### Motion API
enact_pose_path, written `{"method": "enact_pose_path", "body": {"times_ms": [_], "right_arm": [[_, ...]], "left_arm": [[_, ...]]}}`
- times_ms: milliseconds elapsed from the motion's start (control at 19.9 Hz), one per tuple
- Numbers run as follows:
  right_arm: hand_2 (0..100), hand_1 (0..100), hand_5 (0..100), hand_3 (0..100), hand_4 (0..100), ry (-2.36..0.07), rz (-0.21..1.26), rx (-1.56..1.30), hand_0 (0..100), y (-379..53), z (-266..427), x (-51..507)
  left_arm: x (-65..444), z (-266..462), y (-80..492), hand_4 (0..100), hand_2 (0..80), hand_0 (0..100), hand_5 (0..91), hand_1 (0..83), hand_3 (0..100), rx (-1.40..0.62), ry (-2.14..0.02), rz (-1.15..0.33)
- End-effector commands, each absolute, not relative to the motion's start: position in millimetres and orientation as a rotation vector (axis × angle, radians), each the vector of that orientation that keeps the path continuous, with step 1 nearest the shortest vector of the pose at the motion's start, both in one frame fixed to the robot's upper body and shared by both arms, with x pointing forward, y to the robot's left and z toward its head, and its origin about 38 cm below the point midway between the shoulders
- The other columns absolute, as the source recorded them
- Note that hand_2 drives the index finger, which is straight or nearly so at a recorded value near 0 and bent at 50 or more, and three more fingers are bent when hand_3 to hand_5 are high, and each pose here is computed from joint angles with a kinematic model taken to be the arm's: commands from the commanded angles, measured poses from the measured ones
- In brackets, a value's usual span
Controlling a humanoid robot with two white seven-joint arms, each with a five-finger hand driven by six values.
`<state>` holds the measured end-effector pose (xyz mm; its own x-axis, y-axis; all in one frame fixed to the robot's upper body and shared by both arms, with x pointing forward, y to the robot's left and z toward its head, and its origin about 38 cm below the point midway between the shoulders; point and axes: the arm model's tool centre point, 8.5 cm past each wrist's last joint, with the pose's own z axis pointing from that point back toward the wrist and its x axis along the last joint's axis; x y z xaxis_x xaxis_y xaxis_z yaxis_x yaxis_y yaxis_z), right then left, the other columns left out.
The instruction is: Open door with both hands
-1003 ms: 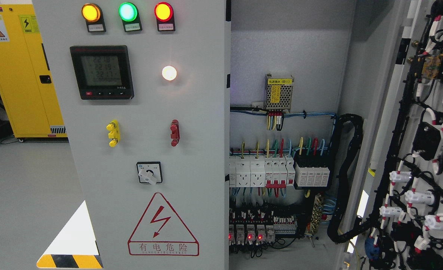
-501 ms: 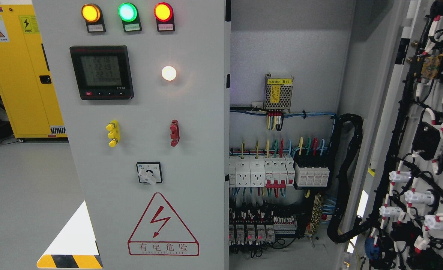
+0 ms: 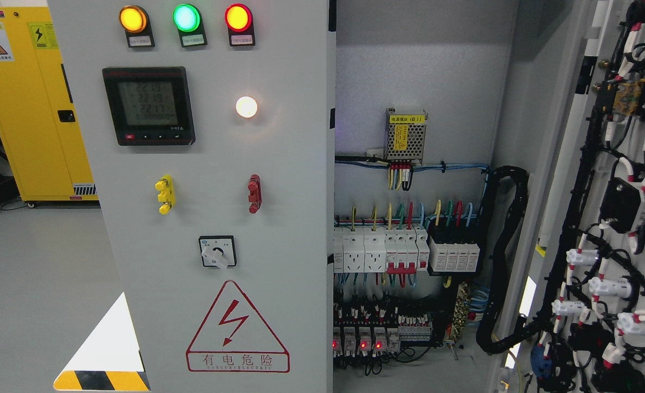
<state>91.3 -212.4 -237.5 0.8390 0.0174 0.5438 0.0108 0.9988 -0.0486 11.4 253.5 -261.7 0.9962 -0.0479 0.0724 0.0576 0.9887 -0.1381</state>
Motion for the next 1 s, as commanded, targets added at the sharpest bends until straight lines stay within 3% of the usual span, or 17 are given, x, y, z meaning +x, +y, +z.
{"method": "enact_pose_path", "body": {"times_ms": [0,351,952], "right_arm": [[4,50,0,0,0,-1.246,0.042,0.116,0,-149.1,-82.8,236.1],[4,50,0,0,0,-1.630,0.009,0.200,0,-133.7,45.2,278.2],[4,50,0,0,0,-2.012,-0.023,0.273,0,-131.6,175.7,288.8]], "left_arm": [[-5.7,-260.2,270.4,0,0.0,12,0.0,55.6,0,-0.110,-0.028,-0.044],[-1.7,-260.4,269.0,0,0.0,12,0.0,55.6,0,-0.113,-0.036,-0.047],[35.7,-259.4,271.7,0,0.0,12,0.0,55.6,0,-0.099,-0.099,-0.042]]}}
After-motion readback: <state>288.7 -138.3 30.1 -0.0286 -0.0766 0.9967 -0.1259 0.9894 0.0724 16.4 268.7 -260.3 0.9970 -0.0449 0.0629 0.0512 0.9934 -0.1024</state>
